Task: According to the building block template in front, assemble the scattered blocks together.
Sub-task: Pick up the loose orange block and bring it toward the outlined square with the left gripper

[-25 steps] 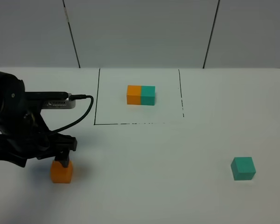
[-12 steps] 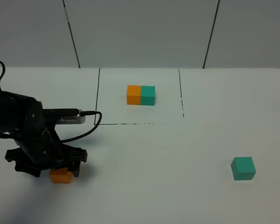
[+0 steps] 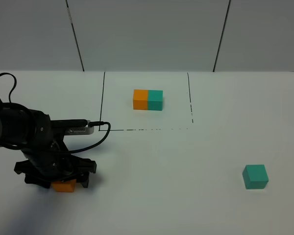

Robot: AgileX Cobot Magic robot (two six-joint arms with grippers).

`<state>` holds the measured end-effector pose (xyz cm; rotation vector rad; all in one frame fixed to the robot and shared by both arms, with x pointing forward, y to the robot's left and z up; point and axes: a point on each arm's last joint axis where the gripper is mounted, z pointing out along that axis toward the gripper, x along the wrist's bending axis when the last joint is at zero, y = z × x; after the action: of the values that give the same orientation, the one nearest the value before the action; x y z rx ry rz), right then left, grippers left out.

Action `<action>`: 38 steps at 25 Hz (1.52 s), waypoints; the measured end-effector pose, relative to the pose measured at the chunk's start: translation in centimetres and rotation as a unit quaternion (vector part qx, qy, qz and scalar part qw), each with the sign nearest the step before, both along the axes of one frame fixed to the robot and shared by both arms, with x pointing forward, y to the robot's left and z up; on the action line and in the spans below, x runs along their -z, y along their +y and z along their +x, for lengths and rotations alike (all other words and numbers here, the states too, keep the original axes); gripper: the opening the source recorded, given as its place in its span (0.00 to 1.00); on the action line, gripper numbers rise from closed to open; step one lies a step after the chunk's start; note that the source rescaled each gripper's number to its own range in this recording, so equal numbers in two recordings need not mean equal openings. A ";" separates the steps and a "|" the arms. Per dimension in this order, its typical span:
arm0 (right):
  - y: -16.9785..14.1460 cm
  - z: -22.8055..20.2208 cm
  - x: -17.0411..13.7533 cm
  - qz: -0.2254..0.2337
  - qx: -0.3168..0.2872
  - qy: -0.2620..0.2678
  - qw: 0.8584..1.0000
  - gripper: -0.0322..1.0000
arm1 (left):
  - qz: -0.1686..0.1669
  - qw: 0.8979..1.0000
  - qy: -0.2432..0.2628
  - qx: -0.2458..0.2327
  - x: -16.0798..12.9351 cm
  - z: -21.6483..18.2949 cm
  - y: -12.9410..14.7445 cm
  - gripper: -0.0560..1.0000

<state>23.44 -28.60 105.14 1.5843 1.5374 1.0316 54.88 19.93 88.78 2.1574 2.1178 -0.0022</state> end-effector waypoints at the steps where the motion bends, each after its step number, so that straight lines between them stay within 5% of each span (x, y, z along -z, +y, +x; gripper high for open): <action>1: 0.0 0.0 0.0 0.000 0.000 0.000 1.000 0.78 | 0.000 1.000 -0.002 0.000 0.0 0.0 0.0 0.71; 15: 0.0 0.0 0.0 0.000 0.000 0.000 1.000 0.78 | 0.006 1.000 0.017 0.024 0.1 -0.3 0.1 0.58; 18: 0.0 0.0 0.0 0.000 0.000 0.000 1.000 0.78 | 0.006 1.000 0.018 0.024 0.1 -0.3 0.1 0.42; 22: 0.0 0.0 0.0 0.000 0.000 0.000 1.000 0.78 | 0.006 1.000 0.019 0.023 0.2 -0.3 0.1 0.06; 38: 0.0 0.0 0.0 0.000 0.000 0.000 1.000 0.78 | 0.013 0.996 0.064 0.061 -2.4 -0.4 0.0 0.05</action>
<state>23.44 -28.60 105.14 1.5843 1.5374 1.0316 54.47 19.88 91.14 2.3580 2.0578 -0.1292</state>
